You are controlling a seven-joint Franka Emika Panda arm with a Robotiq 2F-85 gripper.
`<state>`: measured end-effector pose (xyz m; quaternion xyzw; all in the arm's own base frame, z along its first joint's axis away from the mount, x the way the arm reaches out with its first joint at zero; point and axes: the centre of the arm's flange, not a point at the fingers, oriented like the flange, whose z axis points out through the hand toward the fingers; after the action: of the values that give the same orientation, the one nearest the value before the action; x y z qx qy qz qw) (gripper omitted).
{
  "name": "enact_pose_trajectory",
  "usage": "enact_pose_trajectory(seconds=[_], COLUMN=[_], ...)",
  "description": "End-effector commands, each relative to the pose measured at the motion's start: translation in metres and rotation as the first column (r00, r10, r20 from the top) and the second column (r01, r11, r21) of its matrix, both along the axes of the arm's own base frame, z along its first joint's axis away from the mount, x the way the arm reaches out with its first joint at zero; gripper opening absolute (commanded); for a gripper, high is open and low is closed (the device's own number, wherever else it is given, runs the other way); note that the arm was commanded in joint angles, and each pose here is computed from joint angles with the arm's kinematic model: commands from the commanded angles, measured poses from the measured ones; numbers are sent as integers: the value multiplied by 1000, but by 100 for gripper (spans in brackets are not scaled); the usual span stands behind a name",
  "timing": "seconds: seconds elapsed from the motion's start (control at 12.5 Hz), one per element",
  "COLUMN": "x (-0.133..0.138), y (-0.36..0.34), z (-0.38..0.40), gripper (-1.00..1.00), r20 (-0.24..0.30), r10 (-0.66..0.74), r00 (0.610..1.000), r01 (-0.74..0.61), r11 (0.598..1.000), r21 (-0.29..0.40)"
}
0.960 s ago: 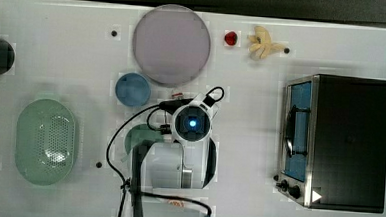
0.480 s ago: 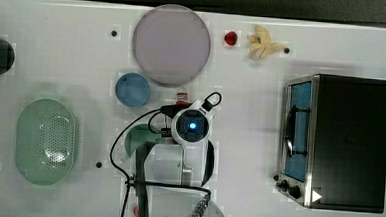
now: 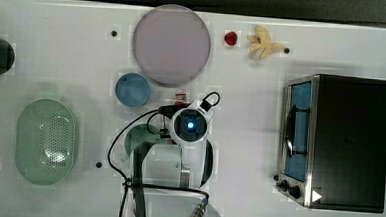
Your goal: Pick Ketchup from the table and place it in strainer.
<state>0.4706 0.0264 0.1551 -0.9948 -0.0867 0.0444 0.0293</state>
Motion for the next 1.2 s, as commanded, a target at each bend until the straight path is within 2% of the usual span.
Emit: enact_pose_trajectory(seconds=[0.08, 0.32, 0.48, 0.64, 0.88, 1.2], x=[16, 12, 3, -2, -7, -21], y=[-9, -5, 4, 26, 83, 166], z=[81, 164, 210, 243, 257, 250], gripper=[20, 20, 20, 20, 20, 20], r20=[54, 29, -2, 7, 39, 45], r10=[32, 45, -2, -45, -26, -158], r00=[998, 999, 1000, 999, 999, 986], r01=[-30, -44, 1, 45, 30, 163], r11=[999, 998, 998, 995, 994, 979], r21=[-23, -46, -65, -85, -104, -120])
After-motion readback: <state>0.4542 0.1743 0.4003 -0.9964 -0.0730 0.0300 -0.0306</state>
